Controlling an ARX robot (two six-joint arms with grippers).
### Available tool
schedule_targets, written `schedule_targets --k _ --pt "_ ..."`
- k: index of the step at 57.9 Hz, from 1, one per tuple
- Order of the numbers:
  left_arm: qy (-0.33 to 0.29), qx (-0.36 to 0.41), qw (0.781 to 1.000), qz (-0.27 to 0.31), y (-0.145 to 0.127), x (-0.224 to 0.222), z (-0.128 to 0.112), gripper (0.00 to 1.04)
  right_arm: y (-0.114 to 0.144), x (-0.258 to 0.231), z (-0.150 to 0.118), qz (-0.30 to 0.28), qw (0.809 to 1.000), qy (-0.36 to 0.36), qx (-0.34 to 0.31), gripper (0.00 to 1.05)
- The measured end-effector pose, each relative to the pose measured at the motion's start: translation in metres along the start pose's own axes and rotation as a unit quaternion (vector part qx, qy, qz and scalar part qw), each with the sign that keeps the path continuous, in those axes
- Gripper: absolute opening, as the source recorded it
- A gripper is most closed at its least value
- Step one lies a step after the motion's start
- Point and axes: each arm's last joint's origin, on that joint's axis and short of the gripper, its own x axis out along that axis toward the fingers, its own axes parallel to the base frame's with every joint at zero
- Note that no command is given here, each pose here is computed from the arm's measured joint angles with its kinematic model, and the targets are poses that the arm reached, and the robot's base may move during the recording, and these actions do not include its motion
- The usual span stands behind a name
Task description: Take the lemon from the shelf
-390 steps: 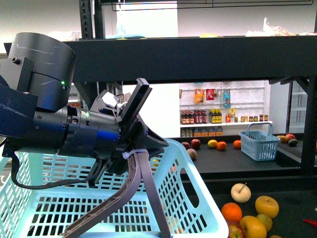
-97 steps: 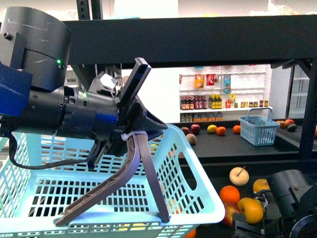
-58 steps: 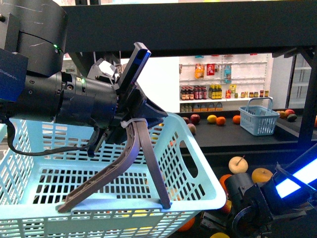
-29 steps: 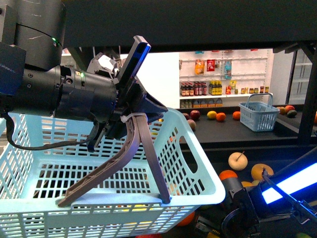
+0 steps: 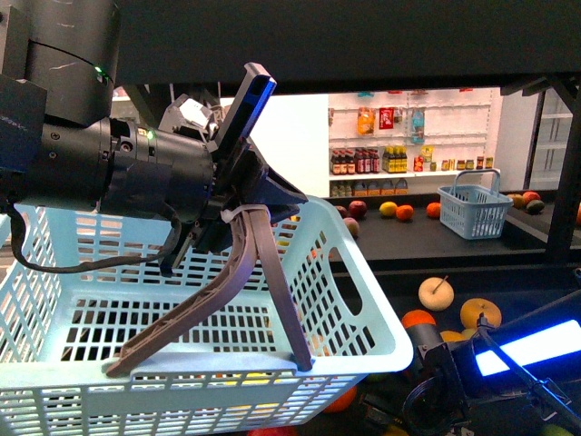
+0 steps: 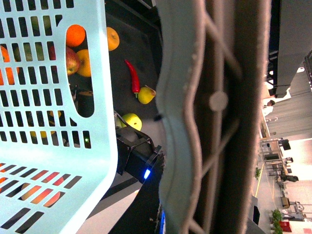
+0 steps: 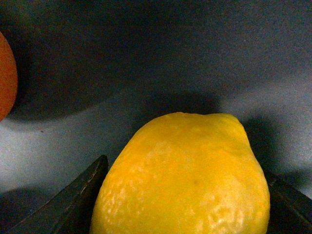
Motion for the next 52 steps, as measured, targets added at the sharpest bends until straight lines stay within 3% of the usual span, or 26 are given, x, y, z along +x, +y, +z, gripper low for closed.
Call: schedule_targets --k 15,24,41,47,52 --pt "0.0 0.0 1.0 0.0 0.0 0.0 0.0 0.11 -0.006 -0.006 -0.001 0.003 1.0 0.002 0.003 0.72" --pt "0.0 0.0 1.0 0.0 0.0 0.0 0.0 0.11 -0.021 -0.025 0.003 -0.025 1.0 -0.014 0.0 0.72" --pt "0.0 0.0 1.0 0.0 0.0 0.0 0.0 0.11 -0.075 -0.102 0.056 -0.042 0.993 -0.111 0.006 0.72" --pt "0.0 0.0 1.0 0.0 0.0 0.0 0.0 0.11 -0.083 -0.153 0.078 -0.013 0.989 -0.149 0.011 0.72" --pt "0.0 0.0 1.0 0.0 0.0 0.0 0.0 0.11 -0.065 -0.212 0.092 0.071 0.983 -0.168 0.005 0.72"
